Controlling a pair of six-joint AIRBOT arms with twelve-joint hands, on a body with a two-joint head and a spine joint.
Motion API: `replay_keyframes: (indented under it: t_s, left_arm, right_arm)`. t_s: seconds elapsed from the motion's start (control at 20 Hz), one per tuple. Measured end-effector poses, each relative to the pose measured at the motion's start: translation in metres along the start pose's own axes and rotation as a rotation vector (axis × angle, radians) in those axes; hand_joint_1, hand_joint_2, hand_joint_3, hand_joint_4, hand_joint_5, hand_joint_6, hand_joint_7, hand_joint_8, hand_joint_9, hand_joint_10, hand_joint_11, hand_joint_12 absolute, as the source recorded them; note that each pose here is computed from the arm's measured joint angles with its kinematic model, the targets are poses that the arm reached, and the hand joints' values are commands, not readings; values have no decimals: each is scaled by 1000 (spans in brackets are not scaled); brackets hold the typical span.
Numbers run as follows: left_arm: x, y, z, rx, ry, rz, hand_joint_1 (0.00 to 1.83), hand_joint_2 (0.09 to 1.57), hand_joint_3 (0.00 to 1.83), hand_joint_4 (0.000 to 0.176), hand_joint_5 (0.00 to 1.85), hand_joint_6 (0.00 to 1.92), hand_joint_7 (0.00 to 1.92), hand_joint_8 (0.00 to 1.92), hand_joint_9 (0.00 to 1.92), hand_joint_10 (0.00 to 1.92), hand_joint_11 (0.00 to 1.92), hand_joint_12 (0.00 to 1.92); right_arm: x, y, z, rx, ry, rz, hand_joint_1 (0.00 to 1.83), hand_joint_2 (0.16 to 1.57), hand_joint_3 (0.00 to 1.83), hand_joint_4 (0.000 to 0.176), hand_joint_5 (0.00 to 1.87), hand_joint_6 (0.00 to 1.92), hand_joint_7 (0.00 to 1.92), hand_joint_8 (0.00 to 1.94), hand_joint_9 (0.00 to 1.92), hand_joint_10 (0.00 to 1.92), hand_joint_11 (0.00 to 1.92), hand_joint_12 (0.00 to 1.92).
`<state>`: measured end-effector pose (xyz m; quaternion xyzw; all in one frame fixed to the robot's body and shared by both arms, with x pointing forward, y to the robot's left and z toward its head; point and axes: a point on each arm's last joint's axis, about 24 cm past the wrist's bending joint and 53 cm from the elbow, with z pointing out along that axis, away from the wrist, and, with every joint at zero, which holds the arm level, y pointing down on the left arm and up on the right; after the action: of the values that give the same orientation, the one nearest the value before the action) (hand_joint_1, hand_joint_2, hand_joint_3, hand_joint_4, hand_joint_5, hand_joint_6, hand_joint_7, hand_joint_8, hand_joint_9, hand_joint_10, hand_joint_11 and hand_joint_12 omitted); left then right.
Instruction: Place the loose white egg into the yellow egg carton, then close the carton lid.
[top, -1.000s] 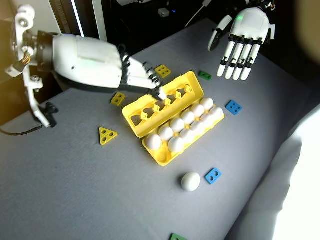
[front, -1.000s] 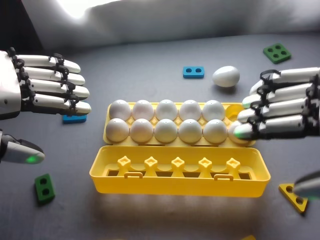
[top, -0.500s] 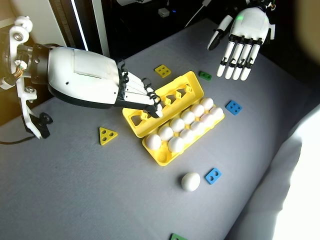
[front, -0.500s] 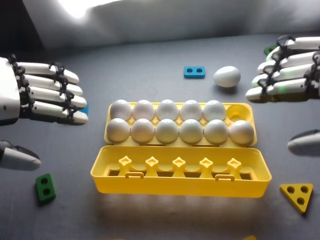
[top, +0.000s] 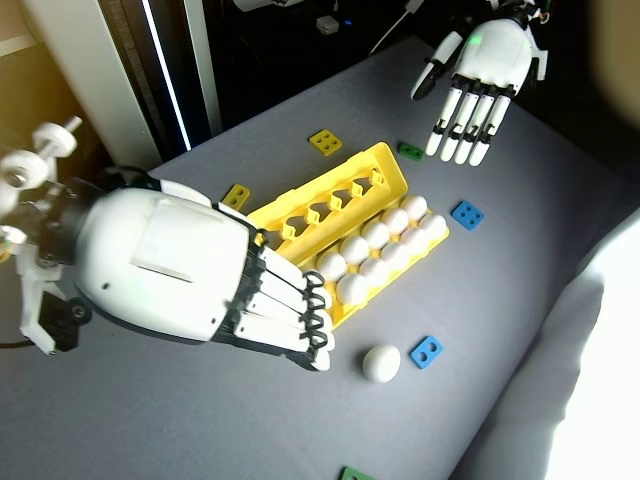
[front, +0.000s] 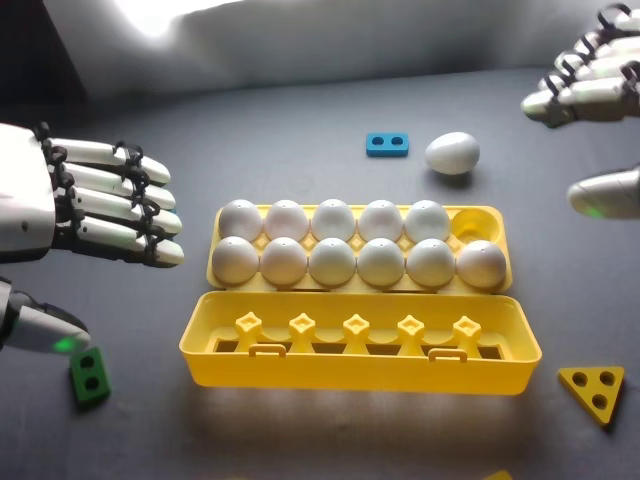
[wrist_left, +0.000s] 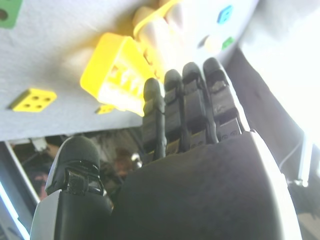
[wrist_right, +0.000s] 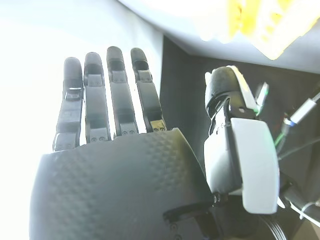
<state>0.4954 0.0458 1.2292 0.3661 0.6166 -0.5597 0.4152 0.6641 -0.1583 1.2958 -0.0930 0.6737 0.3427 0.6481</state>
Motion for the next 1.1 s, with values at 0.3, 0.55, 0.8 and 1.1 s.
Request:
replay_keyframes:
  t_s: [0.3, 0.55, 0.8, 1.1]
  left_arm:
    - [11, 9, -14, -3, 32, -63, 0, 1295, 0, 0, 335, 3, 293, 3, 202, 1, 0, 313]
    - [17, -2, -14, 41, 45, -71, 0, 1288, 0, 0, 340, 0, 312, 2, 219, 1, 0, 341]
    - [24, -7, -12, 54, 59, -112, 0, 1288, 0, 0, 354, 5, 320, 4, 218, 1, 0, 335]
    - [19, -2, -12, 38, 88, -124, 0, 1284, 0, 0, 369, 7, 331, 5, 215, 2, 0, 325]
  right_arm:
    - [-2, -16, 18, 75, -30, 10, 0, 1113, 0, 21, 342, 5, 268, 1, 188, 0, 0, 395]
    - [-5, -22, 29, 98, -53, 46, 206, 922, 0, 73, 357, 0, 169, 0, 101, 0, 0, 275]
    - [-7, -30, 42, 110, -66, 47, 515, 803, 0, 120, 318, 0, 2, 0, 0, 0, 0, 111]
    - [-10, -25, 59, 94, -83, 60, 886, 776, 0, 149, 302, 8, 0, 0, 0, 0, 0, 0]
